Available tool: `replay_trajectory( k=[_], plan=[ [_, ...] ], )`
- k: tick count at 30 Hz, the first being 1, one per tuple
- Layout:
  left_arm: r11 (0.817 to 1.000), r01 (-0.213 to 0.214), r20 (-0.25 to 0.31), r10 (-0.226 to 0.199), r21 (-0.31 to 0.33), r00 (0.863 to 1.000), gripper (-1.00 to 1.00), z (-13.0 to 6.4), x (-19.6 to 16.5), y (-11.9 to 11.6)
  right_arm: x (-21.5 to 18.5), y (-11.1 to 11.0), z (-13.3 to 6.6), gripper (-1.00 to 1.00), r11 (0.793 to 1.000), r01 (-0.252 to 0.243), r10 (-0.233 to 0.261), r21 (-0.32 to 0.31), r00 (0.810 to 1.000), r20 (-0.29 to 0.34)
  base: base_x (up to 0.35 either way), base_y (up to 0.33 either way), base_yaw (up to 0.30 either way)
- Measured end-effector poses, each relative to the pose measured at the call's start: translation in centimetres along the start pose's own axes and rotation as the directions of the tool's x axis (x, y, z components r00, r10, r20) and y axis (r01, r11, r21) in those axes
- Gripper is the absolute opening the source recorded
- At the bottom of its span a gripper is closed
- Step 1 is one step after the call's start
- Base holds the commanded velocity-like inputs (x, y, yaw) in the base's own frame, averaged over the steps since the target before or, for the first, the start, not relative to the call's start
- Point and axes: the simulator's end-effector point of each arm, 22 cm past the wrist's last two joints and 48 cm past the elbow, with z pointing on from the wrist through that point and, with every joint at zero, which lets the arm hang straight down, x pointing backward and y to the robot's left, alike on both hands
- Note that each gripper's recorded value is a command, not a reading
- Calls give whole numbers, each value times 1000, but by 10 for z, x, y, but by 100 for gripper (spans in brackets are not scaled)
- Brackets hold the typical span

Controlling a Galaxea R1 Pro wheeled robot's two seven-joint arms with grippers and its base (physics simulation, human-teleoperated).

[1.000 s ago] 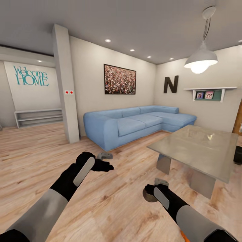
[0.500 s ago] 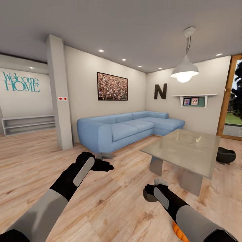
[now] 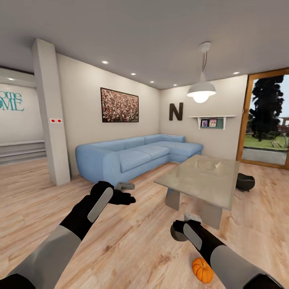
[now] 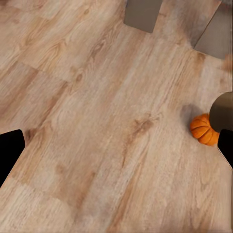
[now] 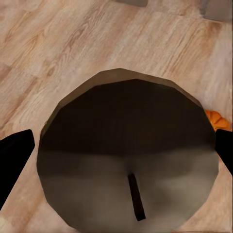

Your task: Place each of the two pumpkins and all three candles from the living room inside a cabinet in the living room (use any cabinet), then make sure every cabinet is closed, and position the cauldron so it is next to a table in the living room.

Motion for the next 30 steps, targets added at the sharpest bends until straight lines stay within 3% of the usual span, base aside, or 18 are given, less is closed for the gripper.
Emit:
replay_trajectory(
  k=[30],
  plan=[
    [1000,-8,17,8,-4,1000,100,-40,-66,-3,-67,14,-37,-100,1000,-2,2,-2,1000,17,-52,1,-272]
  ],
)
